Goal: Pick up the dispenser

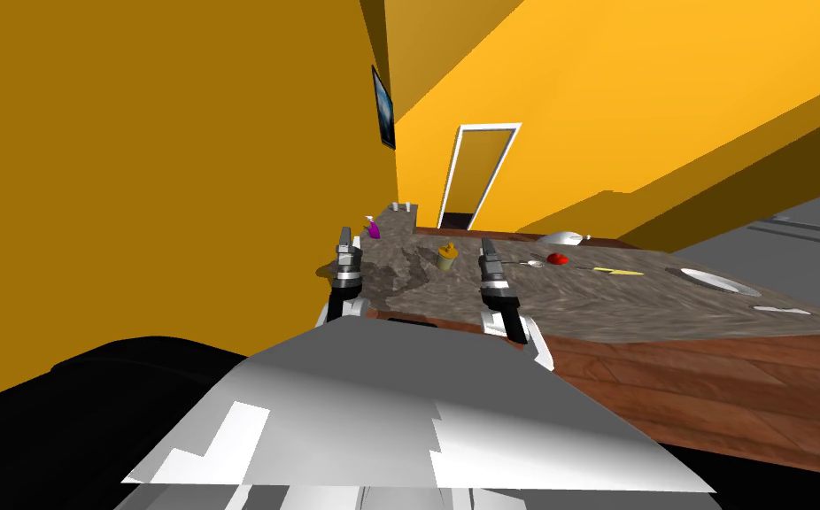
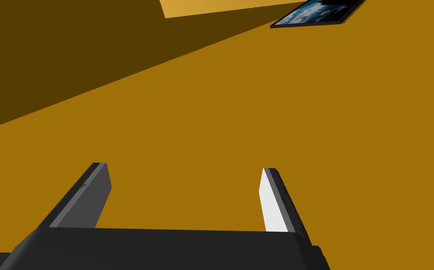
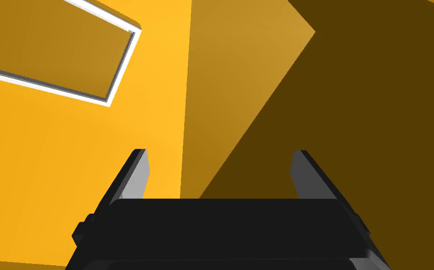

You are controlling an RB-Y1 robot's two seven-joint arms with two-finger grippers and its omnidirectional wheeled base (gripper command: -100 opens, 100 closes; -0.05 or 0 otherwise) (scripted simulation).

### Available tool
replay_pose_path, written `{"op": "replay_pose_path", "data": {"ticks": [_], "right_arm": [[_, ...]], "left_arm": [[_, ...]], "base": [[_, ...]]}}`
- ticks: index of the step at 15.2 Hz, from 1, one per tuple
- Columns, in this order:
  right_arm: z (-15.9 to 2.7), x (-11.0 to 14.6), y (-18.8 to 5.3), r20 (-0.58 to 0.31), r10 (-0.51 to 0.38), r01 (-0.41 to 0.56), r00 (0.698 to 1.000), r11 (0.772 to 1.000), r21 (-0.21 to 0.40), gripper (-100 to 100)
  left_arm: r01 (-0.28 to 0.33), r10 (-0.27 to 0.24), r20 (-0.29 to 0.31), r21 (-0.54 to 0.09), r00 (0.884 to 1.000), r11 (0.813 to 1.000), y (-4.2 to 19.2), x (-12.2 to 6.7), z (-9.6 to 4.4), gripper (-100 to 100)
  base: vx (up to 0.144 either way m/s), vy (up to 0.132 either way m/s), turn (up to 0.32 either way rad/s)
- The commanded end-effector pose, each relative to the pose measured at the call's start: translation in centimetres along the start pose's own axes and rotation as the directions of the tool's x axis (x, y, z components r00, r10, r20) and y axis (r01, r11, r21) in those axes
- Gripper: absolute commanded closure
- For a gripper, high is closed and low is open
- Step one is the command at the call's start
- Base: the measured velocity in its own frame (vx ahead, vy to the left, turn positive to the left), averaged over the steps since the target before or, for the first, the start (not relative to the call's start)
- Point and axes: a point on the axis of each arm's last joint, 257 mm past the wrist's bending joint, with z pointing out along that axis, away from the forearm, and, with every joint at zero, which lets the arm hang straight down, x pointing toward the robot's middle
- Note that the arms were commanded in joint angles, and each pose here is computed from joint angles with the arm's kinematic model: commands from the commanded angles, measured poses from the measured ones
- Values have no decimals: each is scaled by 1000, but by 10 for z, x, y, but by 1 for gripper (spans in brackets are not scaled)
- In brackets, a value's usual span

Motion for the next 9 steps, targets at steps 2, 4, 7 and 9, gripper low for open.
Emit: {"op": "replay_pose_path", "data": {"ticks": [2,4,7,9], "right_arm": [[2,1,-13,-15,-46,47,999,998,42,-100],[3,2,-27,-33,-100,103,994,991,82,-100],[5,3,-53,-72,-208,217,975,965,148,-100],[5,2,-67,-93,-261,275,961,944,183,-100]], "left_arm": [[0,0,0,0,1000,1000,0,0,0,0],[0,0,0,0,1000,1000,0,0,0,0],[0,0,0,0,1000,1000,0,0,0,0],[0,0,0,0,1000,1000,0,0,0,0]], "base": [[24,56,26],[14,51,38],[30,74,53],[31,84,50]]}}
